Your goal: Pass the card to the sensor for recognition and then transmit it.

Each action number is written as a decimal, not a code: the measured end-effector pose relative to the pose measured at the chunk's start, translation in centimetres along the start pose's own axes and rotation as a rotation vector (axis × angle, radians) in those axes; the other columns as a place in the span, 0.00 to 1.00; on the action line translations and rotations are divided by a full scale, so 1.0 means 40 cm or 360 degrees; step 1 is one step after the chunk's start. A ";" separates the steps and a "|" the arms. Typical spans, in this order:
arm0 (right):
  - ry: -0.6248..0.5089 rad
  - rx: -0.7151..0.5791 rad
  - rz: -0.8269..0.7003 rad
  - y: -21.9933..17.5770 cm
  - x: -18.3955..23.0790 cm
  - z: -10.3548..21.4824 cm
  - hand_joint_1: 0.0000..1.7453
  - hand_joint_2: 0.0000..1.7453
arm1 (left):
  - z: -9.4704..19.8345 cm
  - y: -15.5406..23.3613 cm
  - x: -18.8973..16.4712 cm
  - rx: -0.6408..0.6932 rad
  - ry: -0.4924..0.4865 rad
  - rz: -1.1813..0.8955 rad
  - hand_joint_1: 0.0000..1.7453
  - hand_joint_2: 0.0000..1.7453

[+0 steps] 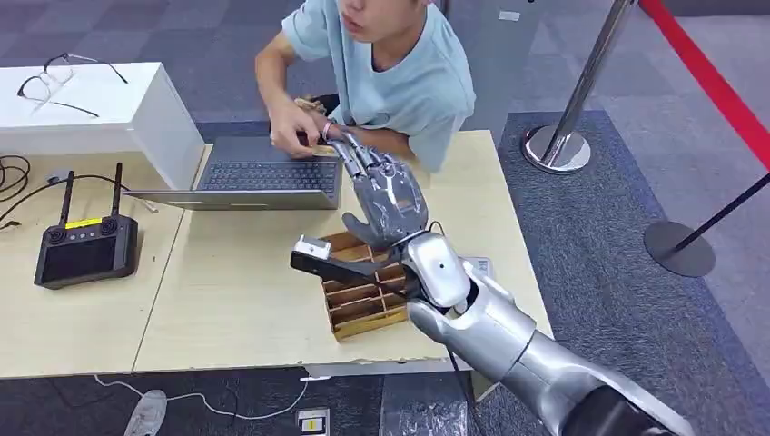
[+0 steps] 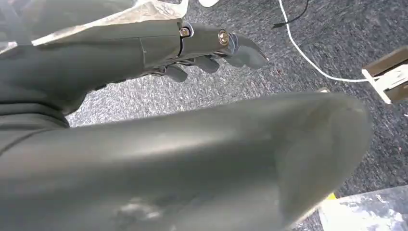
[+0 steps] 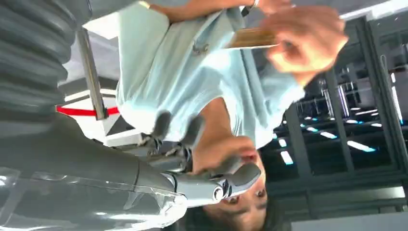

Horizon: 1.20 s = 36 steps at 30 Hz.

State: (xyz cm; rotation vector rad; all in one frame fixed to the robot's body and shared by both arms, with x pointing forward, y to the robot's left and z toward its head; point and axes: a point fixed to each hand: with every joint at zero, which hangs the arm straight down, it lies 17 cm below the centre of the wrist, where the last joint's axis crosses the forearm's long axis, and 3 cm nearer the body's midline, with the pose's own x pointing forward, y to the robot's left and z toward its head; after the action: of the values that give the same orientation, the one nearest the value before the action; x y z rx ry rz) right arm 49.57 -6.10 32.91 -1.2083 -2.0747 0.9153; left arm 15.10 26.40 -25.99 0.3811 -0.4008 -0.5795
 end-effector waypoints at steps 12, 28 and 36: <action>0.0013 -0.0126 0.0059 -0.081 -0.032 -0.016 0.00 1.00 | 0.000 0.001 0.002 0.0004 -0.0006 0.0006 0.00 0.00; 0.0166 -0.0289 0.0207 -0.244 -0.186 0.009 0.00 1.00 | 0.003 0.001 -0.009 0.0024 0.0001 0.0053 0.00 0.00; 0.0332 -0.0352 0.0315 -0.352 -0.315 0.082 0.00 1.00 | 0.008 -0.004 -0.045 0.0036 0.0037 0.0078 0.00 0.00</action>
State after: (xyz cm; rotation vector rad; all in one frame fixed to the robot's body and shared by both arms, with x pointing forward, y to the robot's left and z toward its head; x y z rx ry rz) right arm 45.44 -23.29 40.32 -1.5770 -1.9513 0.6238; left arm 13.50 27.28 -26.23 0.3983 -0.3933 -0.5226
